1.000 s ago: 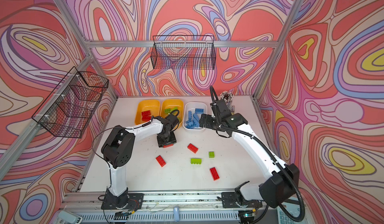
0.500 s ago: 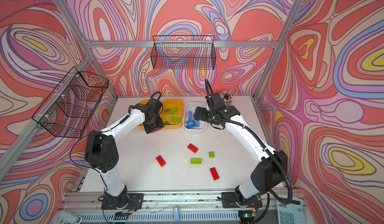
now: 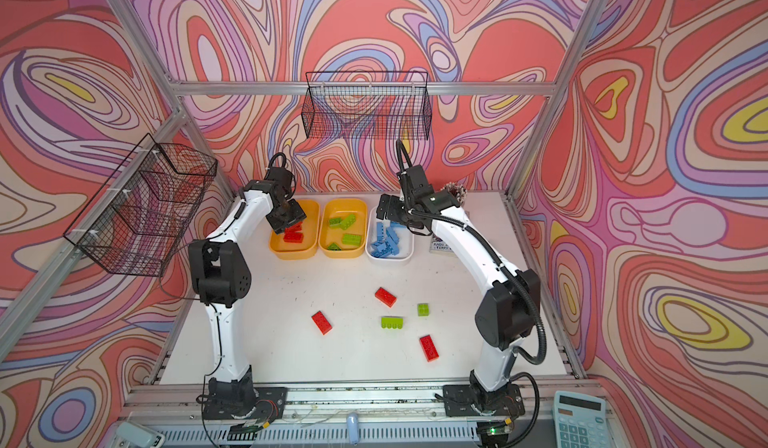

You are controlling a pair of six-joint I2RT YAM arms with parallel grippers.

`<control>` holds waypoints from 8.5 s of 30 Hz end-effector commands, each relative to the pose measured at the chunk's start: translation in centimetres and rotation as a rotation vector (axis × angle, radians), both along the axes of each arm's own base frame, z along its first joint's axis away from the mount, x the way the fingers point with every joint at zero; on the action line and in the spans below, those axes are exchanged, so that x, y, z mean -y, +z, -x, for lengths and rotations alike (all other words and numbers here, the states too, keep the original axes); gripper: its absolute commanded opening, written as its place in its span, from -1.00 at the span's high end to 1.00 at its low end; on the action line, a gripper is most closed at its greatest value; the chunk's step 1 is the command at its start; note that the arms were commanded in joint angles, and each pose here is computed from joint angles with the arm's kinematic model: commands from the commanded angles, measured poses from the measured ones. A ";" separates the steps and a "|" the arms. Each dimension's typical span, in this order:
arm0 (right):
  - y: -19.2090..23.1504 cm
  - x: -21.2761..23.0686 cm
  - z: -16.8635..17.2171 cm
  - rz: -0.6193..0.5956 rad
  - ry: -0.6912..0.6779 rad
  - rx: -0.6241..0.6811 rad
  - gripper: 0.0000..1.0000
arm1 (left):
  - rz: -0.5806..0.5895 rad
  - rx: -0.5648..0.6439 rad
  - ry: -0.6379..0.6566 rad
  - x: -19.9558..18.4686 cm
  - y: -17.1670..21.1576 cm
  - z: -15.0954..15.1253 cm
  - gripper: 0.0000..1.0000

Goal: Sort the legos into containers by color
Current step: 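Carry the red brick into the red-brick yellow tray and release it, then move the left gripper down onto the red brick nearest the robot, then close the left gripper on the red brick and lift it, then carry the red brick into the red-brick yellow tray and release it, then move the left gripper over a loose red brick while the right arm swings aside, then close the left gripper on the red brick and lift it, then carry the red brick into the red-brick yellow tray and release it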

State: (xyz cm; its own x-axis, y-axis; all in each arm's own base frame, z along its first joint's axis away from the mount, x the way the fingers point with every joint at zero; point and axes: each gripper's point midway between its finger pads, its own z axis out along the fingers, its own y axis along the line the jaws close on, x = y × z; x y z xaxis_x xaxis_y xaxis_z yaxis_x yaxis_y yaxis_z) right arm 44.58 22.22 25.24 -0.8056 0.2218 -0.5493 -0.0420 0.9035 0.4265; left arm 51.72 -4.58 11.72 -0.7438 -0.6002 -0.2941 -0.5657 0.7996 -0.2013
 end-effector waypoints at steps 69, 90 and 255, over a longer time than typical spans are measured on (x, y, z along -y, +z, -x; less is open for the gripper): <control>-1.4 2.5 10.6 0.007 0.106 -0.036 -0.96 | 0.044 -0.297 -0.106 12.5 -10.2 30.5 -0.24; -1.1 1.4 8.2 -0.014 0.082 -0.031 -0.96 | -0.002 -0.243 -0.174 10.6 -4.6 25.9 0.52; -6.6 8.5 2.9 0.080 -0.217 -0.174 -0.96 | -0.256 0.030 -0.467 2.5 3.2 4.8 -0.22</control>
